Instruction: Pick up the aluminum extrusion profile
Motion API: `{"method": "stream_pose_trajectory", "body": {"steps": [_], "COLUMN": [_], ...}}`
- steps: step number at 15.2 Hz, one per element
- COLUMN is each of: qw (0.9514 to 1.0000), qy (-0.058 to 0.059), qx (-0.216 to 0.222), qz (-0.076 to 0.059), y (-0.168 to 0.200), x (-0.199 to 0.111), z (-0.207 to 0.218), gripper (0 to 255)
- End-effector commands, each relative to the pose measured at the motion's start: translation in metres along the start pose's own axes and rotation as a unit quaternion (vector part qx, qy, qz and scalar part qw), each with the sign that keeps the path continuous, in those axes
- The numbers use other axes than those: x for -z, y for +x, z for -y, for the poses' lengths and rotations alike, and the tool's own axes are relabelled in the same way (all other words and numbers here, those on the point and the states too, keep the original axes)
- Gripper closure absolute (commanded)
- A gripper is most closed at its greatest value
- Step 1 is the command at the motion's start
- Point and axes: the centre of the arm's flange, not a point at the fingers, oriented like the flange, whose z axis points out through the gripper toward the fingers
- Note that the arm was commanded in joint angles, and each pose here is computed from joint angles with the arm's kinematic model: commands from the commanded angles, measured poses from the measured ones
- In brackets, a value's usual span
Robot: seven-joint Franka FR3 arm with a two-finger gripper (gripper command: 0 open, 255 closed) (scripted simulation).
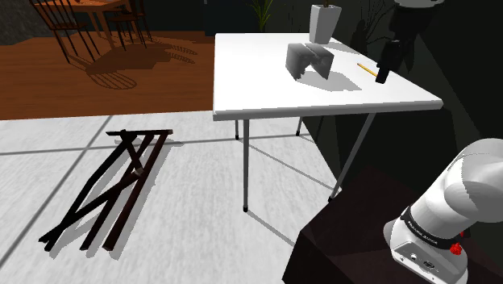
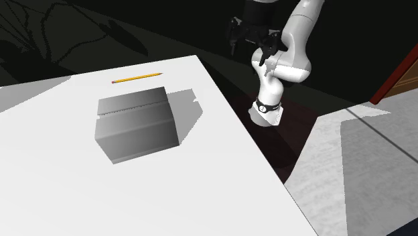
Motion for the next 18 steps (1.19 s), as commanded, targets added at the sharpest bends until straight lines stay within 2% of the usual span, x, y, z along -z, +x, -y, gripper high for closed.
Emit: {"method": "stream_pose_trajectory", "body": {"steps": [1,18], "qw": [1.0,0.9972], "qy": [0.0,0.024], "qx": [0.0,-0.07], "qz": [0.0,0.012], "y": [0.0,0.2], "x": [0.0,0.018], "z": [0.0,-0.114], "gripper": [0,0]}}
